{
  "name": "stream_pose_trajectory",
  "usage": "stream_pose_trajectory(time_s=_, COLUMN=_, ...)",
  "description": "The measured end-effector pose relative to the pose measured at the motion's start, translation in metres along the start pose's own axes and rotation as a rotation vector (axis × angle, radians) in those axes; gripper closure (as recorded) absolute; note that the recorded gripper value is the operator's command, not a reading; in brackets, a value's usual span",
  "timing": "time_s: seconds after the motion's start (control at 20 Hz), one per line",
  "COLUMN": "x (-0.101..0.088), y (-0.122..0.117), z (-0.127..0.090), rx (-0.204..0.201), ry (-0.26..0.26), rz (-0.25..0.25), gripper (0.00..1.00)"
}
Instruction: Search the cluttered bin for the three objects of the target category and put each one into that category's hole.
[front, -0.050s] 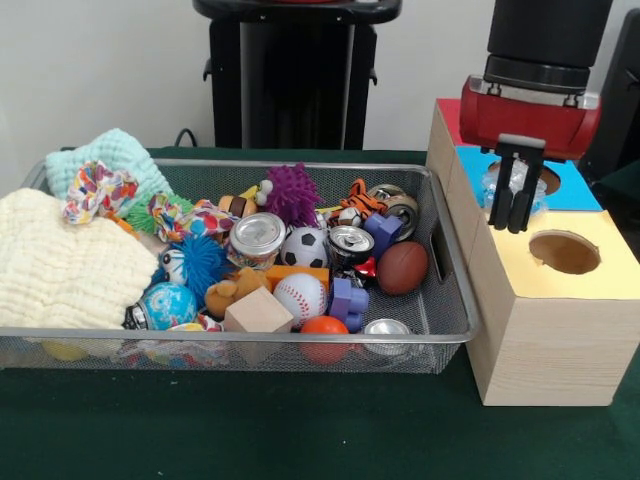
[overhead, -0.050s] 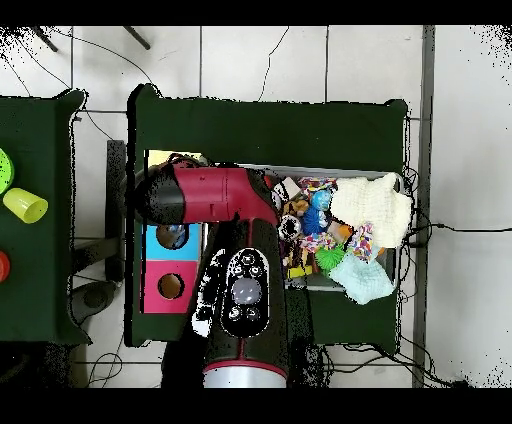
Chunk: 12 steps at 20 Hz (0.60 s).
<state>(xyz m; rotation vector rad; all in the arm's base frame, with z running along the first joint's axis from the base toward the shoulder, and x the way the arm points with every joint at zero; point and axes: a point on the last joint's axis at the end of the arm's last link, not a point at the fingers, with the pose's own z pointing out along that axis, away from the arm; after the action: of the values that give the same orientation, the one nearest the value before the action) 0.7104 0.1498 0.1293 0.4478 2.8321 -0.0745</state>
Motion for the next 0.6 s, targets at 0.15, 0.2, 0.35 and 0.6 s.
stream_pose_trajectory(time_s=0.15, x=0.004, y=0.007, z=-0.001, rx=-0.003, ry=0.000, rz=-0.011, gripper=1.00)
stream_pose_trajectory(time_s=0.2, x=0.005, y=0.009, z=-0.001, rx=-0.004, ry=0.000, rz=-0.014, gripper=1.00)
stream_pose_trajectory(time_s=0.35, x=0.008, y=0.013, z=-0.002, rx=-0.005, ry=0.000, rz=-0.021, gripper=1.00)
stream_pose_trajectory(time_s=0.6, x=0.011, y=0.014, z=-0.001, rx=-0.005, ry=0.004, rz=-0.025, gripper=1.00)
